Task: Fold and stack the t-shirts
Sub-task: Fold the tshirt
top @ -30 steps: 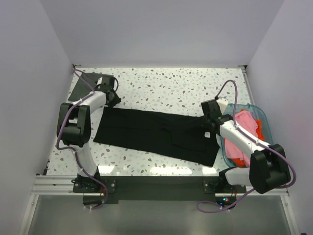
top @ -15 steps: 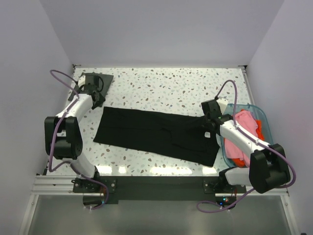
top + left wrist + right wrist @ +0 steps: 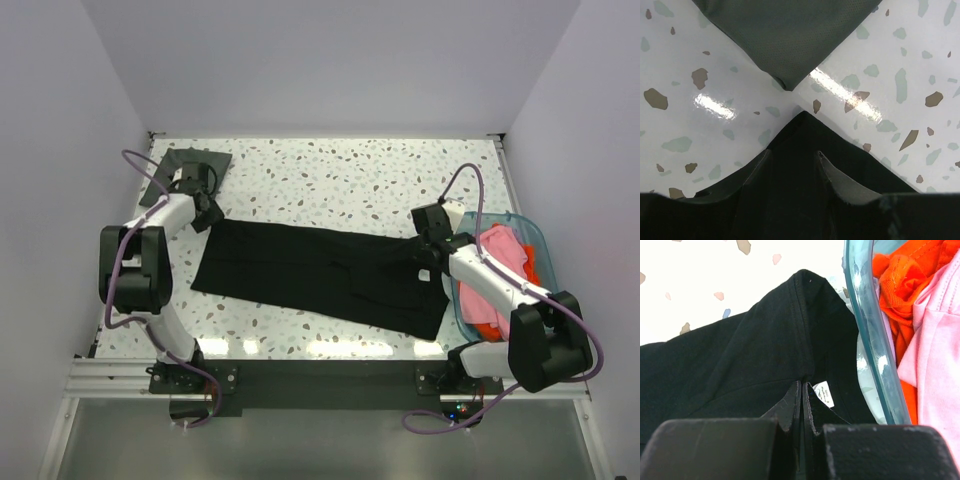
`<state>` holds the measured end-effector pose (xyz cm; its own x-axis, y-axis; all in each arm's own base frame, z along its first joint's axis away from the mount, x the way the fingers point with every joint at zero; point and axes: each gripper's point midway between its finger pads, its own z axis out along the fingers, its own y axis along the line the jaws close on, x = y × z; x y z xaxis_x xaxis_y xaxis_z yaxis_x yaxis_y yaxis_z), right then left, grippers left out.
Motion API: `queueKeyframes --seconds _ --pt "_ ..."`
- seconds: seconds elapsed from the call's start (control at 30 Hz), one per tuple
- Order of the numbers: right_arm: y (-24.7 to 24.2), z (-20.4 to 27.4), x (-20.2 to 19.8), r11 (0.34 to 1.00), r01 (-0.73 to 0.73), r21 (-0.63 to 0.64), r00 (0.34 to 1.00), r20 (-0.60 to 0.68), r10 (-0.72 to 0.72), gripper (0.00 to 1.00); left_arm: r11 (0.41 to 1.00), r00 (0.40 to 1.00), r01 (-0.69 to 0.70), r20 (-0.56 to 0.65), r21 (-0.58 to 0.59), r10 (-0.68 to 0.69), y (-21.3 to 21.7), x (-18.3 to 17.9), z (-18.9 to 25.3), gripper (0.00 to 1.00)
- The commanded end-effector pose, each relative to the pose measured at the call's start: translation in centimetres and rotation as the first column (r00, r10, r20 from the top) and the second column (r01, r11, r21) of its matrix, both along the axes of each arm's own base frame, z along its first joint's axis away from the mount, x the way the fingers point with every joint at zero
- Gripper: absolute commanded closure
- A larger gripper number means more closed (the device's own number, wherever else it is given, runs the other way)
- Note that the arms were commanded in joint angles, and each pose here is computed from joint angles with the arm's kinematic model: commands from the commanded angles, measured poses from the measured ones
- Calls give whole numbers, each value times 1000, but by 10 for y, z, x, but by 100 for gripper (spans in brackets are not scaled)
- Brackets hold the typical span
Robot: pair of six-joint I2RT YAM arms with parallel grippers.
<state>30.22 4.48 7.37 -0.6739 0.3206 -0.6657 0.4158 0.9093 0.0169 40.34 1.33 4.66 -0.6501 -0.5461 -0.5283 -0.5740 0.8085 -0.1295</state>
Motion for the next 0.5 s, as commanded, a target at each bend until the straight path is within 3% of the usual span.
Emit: queueKeyframes --seconds 0.0,0.3,0.47 --pt "1 9 12 1000 6 12 999 44 -7 100 999 999 44 25 -14 -44 -6 10 -3 57" --pt "2 9 12 1000 4 16 999 46 -4 100 999 998 46 32 -28 -45 -8 17 -7 65" --pt "2 10 12 1000 3 19 999 48 -4 100 998 998 50 38 -32 -49 -10 23 -7 76"
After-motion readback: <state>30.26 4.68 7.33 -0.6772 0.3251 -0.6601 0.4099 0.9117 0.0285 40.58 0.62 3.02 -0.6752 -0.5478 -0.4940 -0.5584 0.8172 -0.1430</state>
